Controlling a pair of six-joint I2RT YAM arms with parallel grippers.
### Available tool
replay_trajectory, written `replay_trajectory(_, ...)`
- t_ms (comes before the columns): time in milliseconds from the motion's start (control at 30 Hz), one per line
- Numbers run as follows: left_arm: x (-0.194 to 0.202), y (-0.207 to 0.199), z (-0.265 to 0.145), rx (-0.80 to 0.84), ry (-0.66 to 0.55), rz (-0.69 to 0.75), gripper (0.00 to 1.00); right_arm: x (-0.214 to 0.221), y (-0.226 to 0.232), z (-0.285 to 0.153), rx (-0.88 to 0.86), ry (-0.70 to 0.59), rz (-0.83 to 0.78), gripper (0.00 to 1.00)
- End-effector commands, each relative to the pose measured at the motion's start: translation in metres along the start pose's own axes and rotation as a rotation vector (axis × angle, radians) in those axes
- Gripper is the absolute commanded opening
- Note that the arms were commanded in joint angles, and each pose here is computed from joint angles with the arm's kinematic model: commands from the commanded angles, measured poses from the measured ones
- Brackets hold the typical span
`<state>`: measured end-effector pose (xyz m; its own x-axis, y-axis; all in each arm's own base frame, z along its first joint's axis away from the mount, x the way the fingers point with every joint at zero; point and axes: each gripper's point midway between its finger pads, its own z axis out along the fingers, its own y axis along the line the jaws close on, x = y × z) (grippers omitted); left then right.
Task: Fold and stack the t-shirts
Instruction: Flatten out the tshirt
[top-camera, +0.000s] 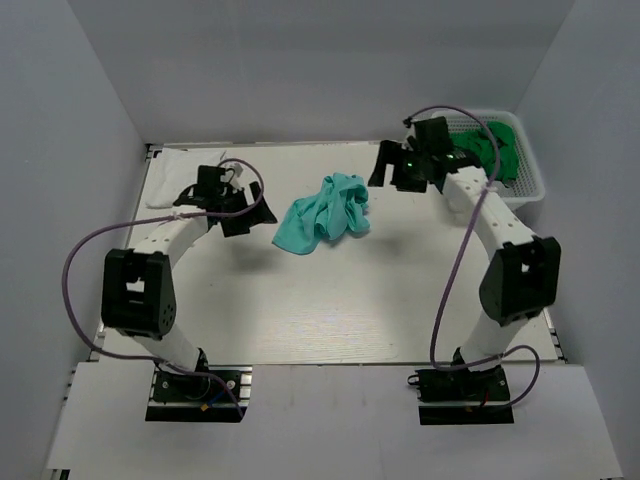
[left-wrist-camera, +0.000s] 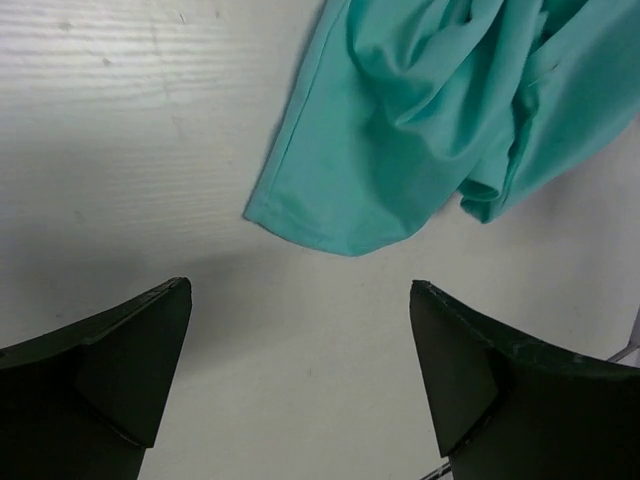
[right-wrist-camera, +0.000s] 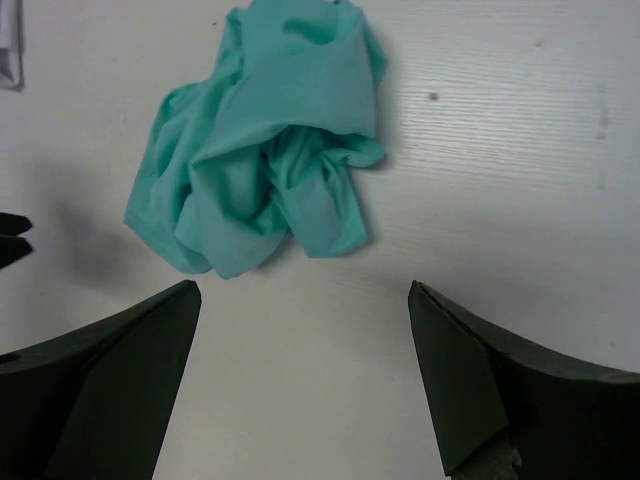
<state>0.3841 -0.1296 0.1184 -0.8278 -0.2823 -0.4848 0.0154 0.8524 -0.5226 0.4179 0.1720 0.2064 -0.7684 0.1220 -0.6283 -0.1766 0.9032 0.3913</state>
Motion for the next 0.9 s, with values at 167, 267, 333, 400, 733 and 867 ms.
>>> replay_trajectory(167, 0.021, -0.005, 0.057, -0.077, 0.111, 0.062, 1.00, -0.007, 0.088, 0.066, 0.026, 0.070, -0.103, 0.90)
replay_trajectory(267, 0.029, 0.001, 0.070, -0.136, 0.146, 0.071, 1.00, -0.007, 0.081, 0.081, 0.095, 0.059, -0.071, 0.90)
replay_trajectory(333, 0.031, 0.010, 0.082, -0.189, 0.165, 0.075, 1.00, -0.007, 0.079, 0.089, 0.115, 0.051, -0.044, 0.90)
replay_trajectory(400, 0.037, 0.012, 0.087, -0.203, 0.185, 0.080, 1.00, -0.006, 0.080, 0.096, 0.114, 0.048, -0.033, 0.90)
replay_trajectory(733, 0.078, 0.006, 0.113, -0.222, 0.277, 0.134, 0.50, 0.013, 0.066, 0.131, 0.191, 0.068, 0.002, 0.61)
replay_trajectory(867, 0.077, 0.008, 0.114, -0.240, 0.286, 0.123, 0.00, 0.004, 0.059, 0.131, 0.234, 0.027, 0.027, 0.11)
